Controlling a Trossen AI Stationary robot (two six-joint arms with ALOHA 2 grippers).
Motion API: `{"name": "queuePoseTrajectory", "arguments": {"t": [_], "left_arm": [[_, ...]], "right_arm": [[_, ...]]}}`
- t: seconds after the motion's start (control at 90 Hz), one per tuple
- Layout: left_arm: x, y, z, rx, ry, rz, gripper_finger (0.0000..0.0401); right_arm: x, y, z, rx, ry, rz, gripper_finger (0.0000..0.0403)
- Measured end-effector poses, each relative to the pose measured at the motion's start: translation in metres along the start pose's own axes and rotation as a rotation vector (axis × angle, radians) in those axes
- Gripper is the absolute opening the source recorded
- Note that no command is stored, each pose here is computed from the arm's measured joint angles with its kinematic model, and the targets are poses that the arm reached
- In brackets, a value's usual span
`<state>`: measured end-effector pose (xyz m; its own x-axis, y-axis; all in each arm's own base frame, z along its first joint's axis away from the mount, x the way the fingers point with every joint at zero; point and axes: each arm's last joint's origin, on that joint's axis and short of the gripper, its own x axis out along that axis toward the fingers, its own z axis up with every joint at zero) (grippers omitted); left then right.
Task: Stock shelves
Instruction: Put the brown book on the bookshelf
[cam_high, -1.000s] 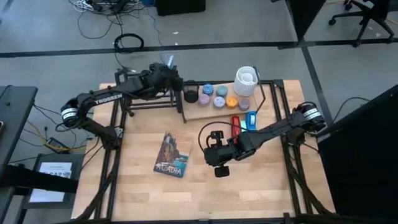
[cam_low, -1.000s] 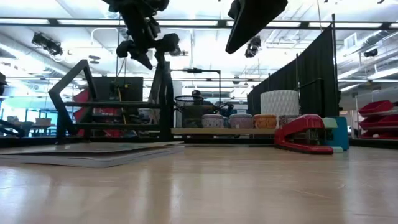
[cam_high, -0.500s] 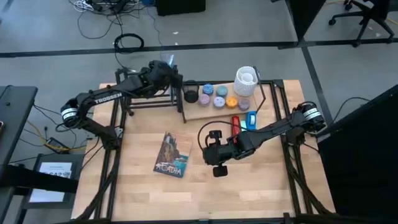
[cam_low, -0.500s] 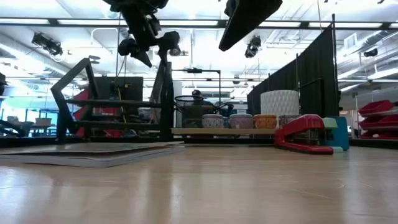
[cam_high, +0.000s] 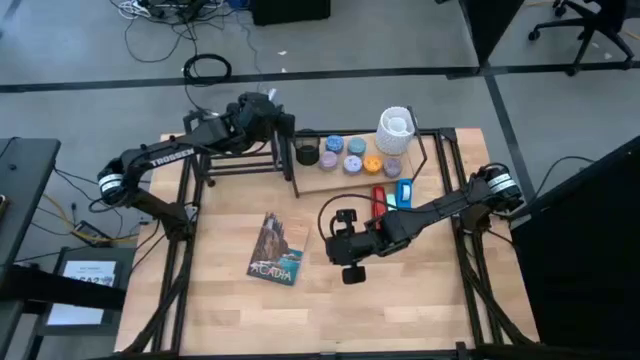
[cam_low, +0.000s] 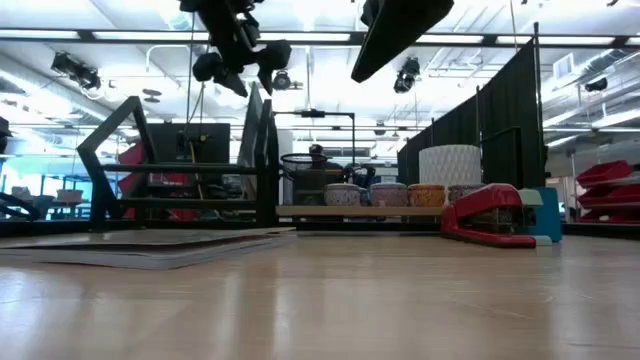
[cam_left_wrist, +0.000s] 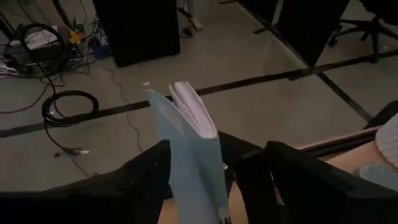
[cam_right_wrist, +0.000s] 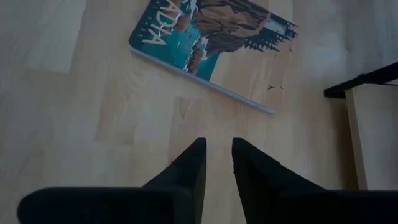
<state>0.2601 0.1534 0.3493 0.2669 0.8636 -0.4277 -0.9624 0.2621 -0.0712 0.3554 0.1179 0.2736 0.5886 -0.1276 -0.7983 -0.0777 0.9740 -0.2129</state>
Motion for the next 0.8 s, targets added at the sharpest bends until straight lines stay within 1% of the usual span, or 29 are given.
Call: {"name": "queuePoseTrajectory", "arguments": {"t": [0.133, 0.211, 0.256, 0.289, 0.344, 0.422, 0.489, 0.578, 0.667, 0.744, 0.8], "left_arm": [[-0.004, 0.0, 0.007, 0.005, -0.054, -0.015, 0.0245], [-0.014, 0.0, 0.019, 0.013, -0.097, -0.013, 0.0245], [-0.021, -0.001, 0.026, 0.042, -0.12, -0.021, 0.0245], [-0.026, -0.003, 0.031, 0.098, -0.136, -0.032, 0.0245], [-0.04, -0.011, 0.039, 0.233, -0.164, -0.067, 0.0245], [-0.066, -0.022, 0.041, 0.422, -0.155, -0.128, 0.0242], [-0.091, -0.03, 0.04, 0.512, -0.136, -0.201, 0.0238], [-0.124, -0.036, 0.028, 0.582, -0.075, -0.289, 0.0232], [-0.15, -0.038, 0.01, 0.57, 0.021, -0.357, 0.0225], [-0.165, -0.034, -0.013, 0.535, 0.194, -0.391, 0.0221], [-0.172, -0.03, -0.028, 0.478, 0.35, -0.375, 0.0217]], "right_arm": [[0.0, 0.0, 0.0, -0.007, 0.0, 0.0, 0.0052], [0.0, 0.0, 0.0, -0.03, 0.0, -0.003, 0.0052], [0.0, 0.001, 0.0, -0.041, -0.001, -0.013, 0.0052], [-0.001, 0.001, 0.0, -0.051, -0.003, -0.02, 0.0052], [-0.001, 0.002, 0.0, -0.07, -0.005, -0.024, 0.0052], [-0.002, 0.005, 0.0, -0.089, -0.006, -0.021, 0.0052], [-0.002, 0.006, 0.0, -0.093, -0.01, -0.019, 0.0052], [-0.002, 0.007, 0.002, -0.088, -0.034, -0.013, 0.0052], [0.004, 0.009, 0.002, -0.087, -0.085, 0.004, 0.0052], [0.009, 0.012, 0.003, -0.066, -0.142, 0.025, 0.0052], [0.014, 0.013, 0.004, -0.023, -0.183, 0.059, 0.0052]]}}
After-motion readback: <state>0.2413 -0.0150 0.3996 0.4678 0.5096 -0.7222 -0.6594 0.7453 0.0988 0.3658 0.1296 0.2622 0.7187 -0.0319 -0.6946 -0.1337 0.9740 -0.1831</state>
